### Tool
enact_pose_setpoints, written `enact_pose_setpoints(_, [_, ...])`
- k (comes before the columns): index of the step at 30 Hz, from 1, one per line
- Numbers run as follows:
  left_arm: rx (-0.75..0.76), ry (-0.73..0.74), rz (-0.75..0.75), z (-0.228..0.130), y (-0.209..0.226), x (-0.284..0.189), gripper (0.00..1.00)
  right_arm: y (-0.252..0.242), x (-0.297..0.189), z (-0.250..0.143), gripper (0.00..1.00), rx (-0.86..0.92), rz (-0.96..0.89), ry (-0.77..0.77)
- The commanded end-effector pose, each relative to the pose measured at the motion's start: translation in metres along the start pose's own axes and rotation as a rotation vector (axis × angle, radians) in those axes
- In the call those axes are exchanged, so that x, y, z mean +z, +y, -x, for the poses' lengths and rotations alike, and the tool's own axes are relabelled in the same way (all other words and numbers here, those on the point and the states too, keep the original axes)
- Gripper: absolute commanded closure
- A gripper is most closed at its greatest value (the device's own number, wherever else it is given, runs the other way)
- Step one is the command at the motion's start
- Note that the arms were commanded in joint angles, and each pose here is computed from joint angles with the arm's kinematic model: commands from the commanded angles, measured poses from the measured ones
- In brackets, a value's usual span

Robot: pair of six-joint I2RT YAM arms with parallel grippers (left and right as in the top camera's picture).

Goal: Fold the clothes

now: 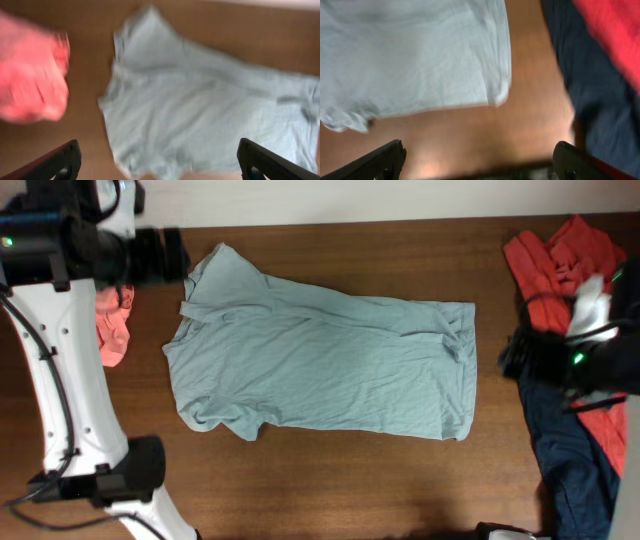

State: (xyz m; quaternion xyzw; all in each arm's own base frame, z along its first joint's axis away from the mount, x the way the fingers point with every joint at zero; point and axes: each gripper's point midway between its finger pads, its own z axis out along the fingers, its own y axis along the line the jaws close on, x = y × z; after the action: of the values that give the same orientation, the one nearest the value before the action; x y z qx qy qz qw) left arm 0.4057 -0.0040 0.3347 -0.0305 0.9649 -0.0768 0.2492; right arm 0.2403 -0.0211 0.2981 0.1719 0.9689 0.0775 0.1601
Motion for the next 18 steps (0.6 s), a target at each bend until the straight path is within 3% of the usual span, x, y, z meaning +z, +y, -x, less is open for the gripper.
enact_pose_setpoints(1, [-0.106,0.186,0.022,-0.048,0.007,0.025,0.01,-0.016,0.038,-0.026,0.01,0.141,-0.053,0.102])
enact_pose_setpoints(6, [-0.223,0.355,0.134,-0.112,0.027,0.044,0.01,-0.026,0.100,-0.041,0.01,0.154,-0.055,0.183])
enact_pose_setpoints(10, [-0.367,0.381,0.182,-0.154,0.037,0.074,0.01,-0.032,0.140,-0.047,0.01,0.158,-0.049,0.203])
enact_pose_setpoints(18, [-0.549,0.478,0.249,-0.239,0.054,0.151,0.04,-0.034,0.158,-0.040,0.02,0.150,-0.042,0.167])
